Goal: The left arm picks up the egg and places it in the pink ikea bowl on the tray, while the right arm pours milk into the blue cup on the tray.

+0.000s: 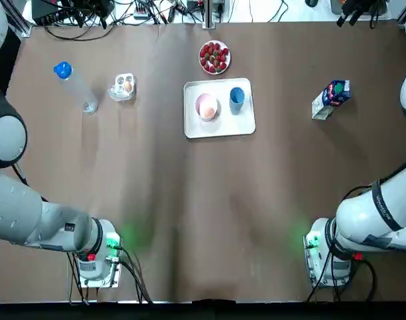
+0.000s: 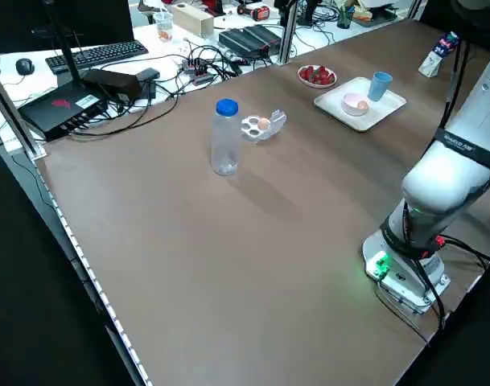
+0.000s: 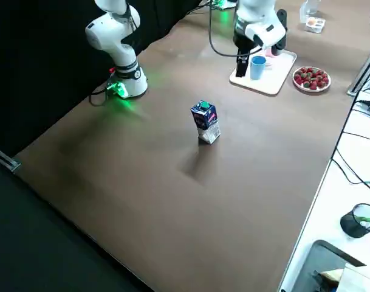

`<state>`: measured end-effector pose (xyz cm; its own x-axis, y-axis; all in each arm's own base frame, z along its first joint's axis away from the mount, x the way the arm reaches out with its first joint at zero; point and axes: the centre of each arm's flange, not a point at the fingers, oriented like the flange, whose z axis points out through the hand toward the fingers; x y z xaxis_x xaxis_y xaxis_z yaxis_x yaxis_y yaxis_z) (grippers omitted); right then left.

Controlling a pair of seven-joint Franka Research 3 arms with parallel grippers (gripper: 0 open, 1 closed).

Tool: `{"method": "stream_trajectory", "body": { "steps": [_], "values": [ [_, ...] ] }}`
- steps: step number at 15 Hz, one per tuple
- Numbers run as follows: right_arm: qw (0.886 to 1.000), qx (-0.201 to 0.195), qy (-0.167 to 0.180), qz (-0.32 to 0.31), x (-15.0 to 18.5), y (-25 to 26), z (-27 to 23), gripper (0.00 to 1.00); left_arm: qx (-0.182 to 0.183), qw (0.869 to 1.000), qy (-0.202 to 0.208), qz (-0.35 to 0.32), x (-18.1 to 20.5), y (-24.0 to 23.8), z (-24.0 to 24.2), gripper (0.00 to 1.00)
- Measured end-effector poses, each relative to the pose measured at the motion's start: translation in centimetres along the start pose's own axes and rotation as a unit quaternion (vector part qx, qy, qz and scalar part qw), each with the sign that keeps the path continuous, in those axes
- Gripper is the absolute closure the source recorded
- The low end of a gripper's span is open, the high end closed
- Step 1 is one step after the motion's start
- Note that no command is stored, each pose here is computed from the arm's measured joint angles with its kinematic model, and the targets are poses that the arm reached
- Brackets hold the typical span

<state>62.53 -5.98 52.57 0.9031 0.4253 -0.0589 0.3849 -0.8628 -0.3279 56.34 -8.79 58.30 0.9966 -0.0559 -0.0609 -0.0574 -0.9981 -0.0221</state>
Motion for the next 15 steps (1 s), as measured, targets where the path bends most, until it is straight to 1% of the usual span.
{"method": "stream_trajectory", "body": {
  "steps": [2, 4, 6, 9, 10, 11, 13, 15],
  "values": [
    [0.999, -0.027, -0.013, 0.041, 0.7, -2.1, -0.1, 0.01, 0.000, 1.000, 0.000, 0.000, 0.0, 0.0, 0.0, 0.00],
    [0.995, -0.046, -0.020, 0.084, 1.7, -4.6, 0.1, 0.01, 0.000, 1.000, 0.000, 0.000, 0.0, 0.0, 0.0, 0.00],
    [0.991, -0.055, -0.017, 0.121, 2.1, -6.5, 0.1, 0.01, 0.000, 1.000, 0.000, 0.000, 0.0, 0.0, 0.0, 0.00],
    [0.985, -0.072, -0.007, 0.155, 2.2, -8.7, -0.3, 0.03, 0.000, 1.000, -0.001, 0.002, 0.0, 0.2, 0.1, 0.00],
    [0.984, -0.080, -0.004, 0.159, 2.1, -9.7, -0.4, 0.03, 0.000, 1.000, -0.002, 0.003, 0.0, 0.2, 0.2, 0.00],
    [0.983, -0.092, 0.012, 0.160, 1.2, -11.2, -0.8, 0.01, 0.000, 1.000, -0.005, 0.006, 0.1, 0.3, 0.5, 0.00],
    [0.981, -0.099, 0.032, 0.161, -0.5, -11.8, -1.2, 0.00, 0.001, 1.000, -0.006, 0.006, 0.1, 0.3, 0.6, 0.00],
    [0.980, -0.102, 0.043, 0.164, -1.9, -11.9, -1.4, 0.00, 0.000, 1.000, -0.006, 0.007, 0.1, 0.3, 0.5, 0.00]
  ]
}}
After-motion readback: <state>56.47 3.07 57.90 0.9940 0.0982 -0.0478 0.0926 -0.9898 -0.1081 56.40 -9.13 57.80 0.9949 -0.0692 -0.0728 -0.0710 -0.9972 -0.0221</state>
